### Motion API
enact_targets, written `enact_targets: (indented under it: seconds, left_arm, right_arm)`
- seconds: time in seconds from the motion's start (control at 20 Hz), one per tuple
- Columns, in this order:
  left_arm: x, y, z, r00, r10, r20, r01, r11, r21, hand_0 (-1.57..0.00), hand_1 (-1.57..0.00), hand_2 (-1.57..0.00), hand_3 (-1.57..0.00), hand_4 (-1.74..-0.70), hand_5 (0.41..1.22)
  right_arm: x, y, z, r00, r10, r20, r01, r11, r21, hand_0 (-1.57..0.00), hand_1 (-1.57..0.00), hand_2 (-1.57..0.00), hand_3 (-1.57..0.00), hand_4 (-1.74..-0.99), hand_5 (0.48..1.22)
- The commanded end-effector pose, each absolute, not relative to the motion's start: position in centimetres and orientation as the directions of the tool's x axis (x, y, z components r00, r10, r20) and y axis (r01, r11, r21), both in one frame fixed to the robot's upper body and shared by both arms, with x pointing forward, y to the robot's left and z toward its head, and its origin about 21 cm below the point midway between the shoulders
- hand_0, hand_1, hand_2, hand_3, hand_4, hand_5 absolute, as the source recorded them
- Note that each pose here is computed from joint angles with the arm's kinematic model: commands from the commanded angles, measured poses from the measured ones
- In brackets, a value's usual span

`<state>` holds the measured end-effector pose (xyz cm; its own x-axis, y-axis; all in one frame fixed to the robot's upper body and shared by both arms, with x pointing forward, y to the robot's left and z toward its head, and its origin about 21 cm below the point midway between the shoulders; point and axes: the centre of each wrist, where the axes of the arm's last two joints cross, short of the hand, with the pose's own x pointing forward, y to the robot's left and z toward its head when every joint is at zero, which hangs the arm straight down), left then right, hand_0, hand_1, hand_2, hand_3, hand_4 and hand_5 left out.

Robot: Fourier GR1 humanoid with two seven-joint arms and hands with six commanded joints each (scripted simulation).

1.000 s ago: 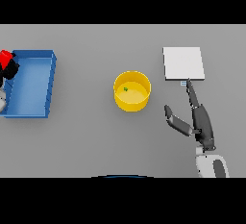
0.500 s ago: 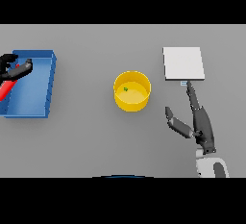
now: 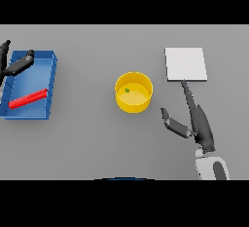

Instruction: Pick up the red beaker and tilt it to pour out 1 green nut into yellow bowl. Pick up the yellow bowl and place it on the metallic measuring scale.

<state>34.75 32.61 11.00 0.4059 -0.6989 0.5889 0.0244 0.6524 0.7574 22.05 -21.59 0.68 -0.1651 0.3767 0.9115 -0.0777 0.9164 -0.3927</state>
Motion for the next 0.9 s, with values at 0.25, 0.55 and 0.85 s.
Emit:
enact_targets:
  seconds: [0.25,0.55,0.85]
  left_arm:
    - [34.7,32.1,10.9,0.404,-0.692,0.598,0.032,0.664,0.747,-0.01,-0.01,-0.01,-0.01,-0.79,0.707]
    - [34.8,32.6,10.8,0.407,-0.696,0.592,0.035,0.660,0.751,0.00,0.00,0.00,0.00,-0.79,0.712]
    - [34.7,32.3,10.9,0.393,-0.703,0.593,0.044,0.658,0.752,0.00,0.00,0.00,0.00,-0.80,0.723]
  right_arm:
    - [25.5,-22.0,3.5,-0.289,0.536,0.793,-0.242,0.761,-0.602,0.00,0.00,0.00,0.00,-1.255,0.700]
    - [28.6,-20.2,5.8,-0.461,0.741,0.488,-0.309,0.382,-0.871,0.00,0.00,0.00,0.00,-1.276,0.668]
    - [31.1,-18.1,6.6,-0.584,0.727,0.361,-0.356,0.170,-0.919,0.00,0.00,0.00,0.00,-1.274,0.656]
